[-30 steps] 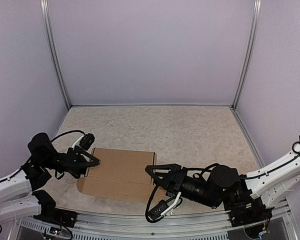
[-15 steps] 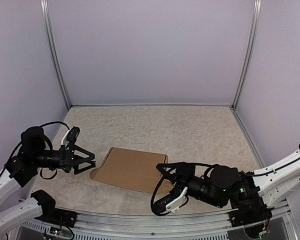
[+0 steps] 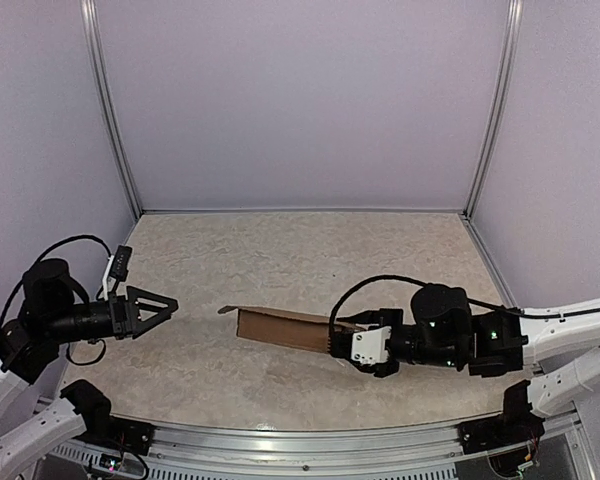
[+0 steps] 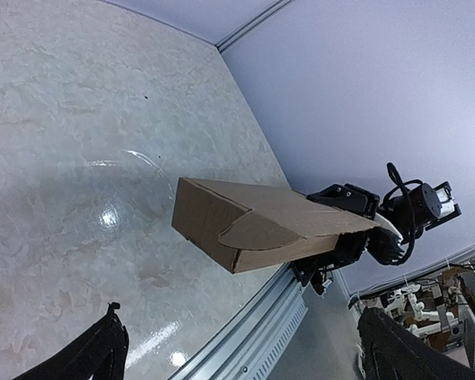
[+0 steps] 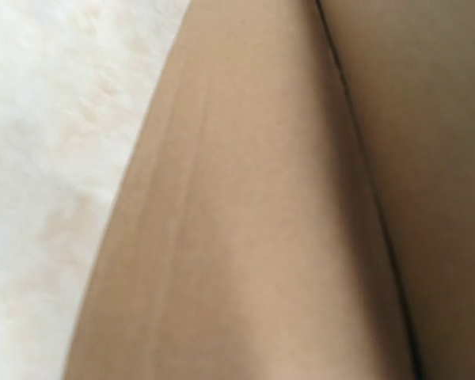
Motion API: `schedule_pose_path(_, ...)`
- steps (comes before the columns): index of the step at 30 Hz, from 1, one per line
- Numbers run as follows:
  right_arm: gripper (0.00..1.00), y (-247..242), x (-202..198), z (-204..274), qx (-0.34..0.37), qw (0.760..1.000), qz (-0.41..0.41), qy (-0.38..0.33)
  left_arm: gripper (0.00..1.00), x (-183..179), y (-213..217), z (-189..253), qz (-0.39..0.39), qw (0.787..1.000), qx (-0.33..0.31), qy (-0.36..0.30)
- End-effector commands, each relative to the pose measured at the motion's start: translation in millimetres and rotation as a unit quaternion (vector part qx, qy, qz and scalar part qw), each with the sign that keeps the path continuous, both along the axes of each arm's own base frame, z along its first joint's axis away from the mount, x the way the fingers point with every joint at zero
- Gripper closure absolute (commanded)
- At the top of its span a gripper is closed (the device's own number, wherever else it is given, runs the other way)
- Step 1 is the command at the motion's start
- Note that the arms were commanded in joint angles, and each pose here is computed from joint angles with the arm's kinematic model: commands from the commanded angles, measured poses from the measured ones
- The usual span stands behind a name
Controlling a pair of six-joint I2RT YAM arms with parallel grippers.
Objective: Fold the paper box
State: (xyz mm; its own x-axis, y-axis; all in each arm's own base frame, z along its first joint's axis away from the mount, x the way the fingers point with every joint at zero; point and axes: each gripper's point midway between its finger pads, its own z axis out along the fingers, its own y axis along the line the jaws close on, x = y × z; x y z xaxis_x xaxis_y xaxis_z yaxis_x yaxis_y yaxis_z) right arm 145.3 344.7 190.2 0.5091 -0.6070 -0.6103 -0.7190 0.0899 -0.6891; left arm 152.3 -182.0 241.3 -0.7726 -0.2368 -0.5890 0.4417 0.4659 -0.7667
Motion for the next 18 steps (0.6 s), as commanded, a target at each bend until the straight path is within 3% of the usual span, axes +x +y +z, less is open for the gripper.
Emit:
schedule_pose_path(1, 0.76, 7.7, -24.7, -15.4, 0.042, 0.976, 0.059, 0.203, 0.01, 5.6, 5.6, 9.9, 0.025, 0.998, 0.028, -0.046)
schedule_pose_path(11, 0.76, 12.7, -26.1, -50.5, 0.057, 0.914, 0.099, 0.389, 0.08, 10.1, -11.5, -1.3, 0.010, 0.988, 0.134, -0.074)
schedule_pose_path(18, 0.75, 14.2, -23.8, -69.1, 0.049, 0.896, 0.100, 0.429, 0.16, 9.5, -36.3, -18.7, -0.021, 0.973, 0.214, -0.080)
